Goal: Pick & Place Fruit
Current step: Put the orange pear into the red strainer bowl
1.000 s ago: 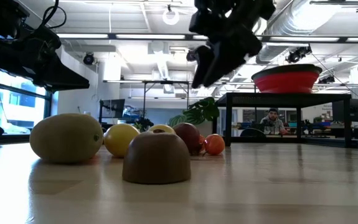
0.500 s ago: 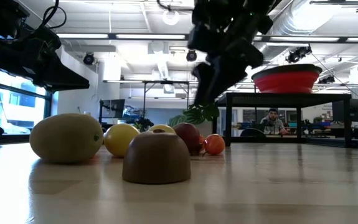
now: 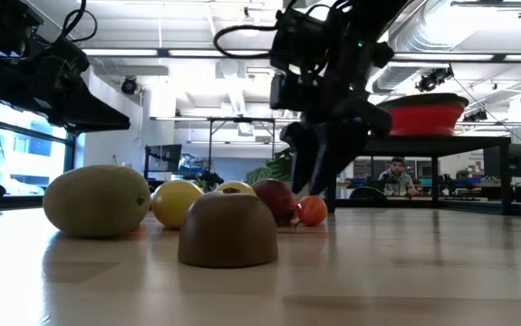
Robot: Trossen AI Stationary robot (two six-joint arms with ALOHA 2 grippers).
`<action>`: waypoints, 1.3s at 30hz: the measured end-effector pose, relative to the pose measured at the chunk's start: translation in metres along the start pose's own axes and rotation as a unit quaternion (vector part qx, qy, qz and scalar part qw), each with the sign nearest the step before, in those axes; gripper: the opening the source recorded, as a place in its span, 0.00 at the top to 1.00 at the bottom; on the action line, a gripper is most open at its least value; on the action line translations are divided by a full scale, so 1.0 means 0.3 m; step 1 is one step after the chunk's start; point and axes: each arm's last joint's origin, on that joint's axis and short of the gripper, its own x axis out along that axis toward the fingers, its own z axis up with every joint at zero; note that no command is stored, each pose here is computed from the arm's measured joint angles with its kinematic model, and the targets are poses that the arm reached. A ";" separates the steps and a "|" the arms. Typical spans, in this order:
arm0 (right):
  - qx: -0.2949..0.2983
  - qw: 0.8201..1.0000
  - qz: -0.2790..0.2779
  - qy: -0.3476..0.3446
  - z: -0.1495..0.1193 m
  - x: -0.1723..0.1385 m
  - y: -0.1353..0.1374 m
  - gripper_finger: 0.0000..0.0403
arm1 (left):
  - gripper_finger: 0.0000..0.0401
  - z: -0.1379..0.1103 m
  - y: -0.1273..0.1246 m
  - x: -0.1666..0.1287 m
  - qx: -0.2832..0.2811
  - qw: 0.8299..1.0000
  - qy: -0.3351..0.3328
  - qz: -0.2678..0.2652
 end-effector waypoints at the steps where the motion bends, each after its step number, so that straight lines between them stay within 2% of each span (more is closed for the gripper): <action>1: 0.000 1.000 -0.003 0.004 -0.002 0.000 0.000 0.34 | 0.68 0.000 0.000 0.000 0.000 1.000 0.000 0.000; 39: 0.001 1.000 -0.009 0.000 0.002 0.002 -0.004 0.34 | 0.68 0.000 0.000 0.000 0.000 1.000 0.000 0.002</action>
